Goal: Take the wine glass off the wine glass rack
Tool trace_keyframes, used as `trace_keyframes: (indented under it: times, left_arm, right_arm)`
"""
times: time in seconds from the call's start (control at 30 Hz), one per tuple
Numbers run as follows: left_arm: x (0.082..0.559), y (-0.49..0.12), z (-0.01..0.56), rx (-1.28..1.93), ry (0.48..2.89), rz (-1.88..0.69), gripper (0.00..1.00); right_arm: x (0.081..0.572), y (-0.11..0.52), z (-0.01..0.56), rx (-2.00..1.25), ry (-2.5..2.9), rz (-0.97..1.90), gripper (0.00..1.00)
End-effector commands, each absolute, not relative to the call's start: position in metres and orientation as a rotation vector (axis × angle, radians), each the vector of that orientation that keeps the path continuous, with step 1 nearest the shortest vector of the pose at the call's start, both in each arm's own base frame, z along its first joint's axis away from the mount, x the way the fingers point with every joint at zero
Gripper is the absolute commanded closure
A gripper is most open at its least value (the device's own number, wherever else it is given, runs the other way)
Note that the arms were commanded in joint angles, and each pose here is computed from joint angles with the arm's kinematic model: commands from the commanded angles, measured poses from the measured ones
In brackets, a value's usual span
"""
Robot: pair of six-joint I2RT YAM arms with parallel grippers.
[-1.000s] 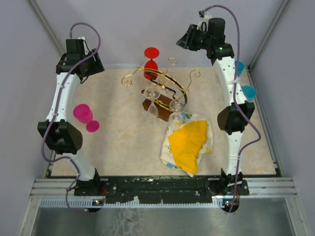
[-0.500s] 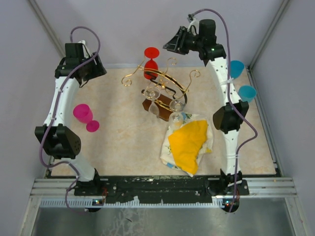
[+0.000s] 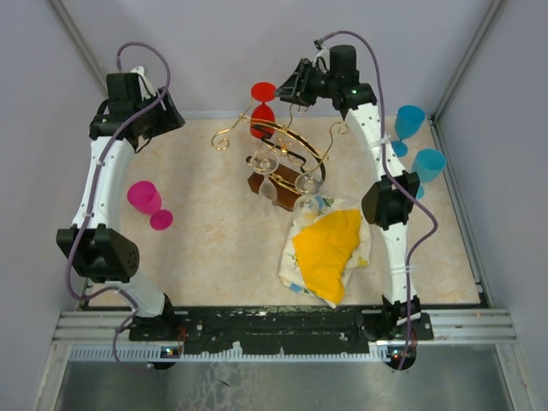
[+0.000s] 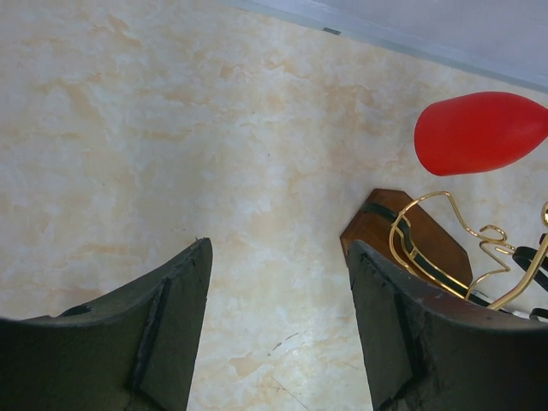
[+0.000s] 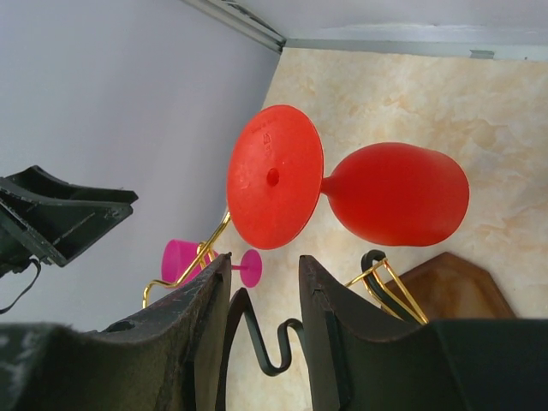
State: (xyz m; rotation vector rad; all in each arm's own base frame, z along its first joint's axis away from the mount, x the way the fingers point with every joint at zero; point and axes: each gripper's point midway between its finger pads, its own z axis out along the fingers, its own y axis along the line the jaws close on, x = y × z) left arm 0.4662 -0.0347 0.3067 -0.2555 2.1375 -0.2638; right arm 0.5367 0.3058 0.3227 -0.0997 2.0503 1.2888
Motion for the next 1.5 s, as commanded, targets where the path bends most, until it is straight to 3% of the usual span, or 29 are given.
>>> trace_keyframes:
  times: [0.0,0.9,1.27,1.47]
  left_arm:
    - [0.459,-0.039,0.327,-0.232,2.088,-0.297,0.29]
    - [0.449,-0.042,0.348,-0.196,2.04,-0.316,0.27]
    - [0.446,-0.044,0.339,-0.186,2.053,-0.326,0.27]
    - [0.446,-0.043,0.337,-0.178,2.06,-0.319,0.27]
  right_arm:
    - [0.536,0.311,0.351,-0.119,1.969,1.304,0.61]
    - [0.55,0.339,0.337,-0.063,1.941,1.371,0.62]
    - [0.555,0.343,0.334,-0.044,1.932,1.385,0.77]
    - [0.554,0.344,0.337,-0.038,1.926,1.394,0.93]
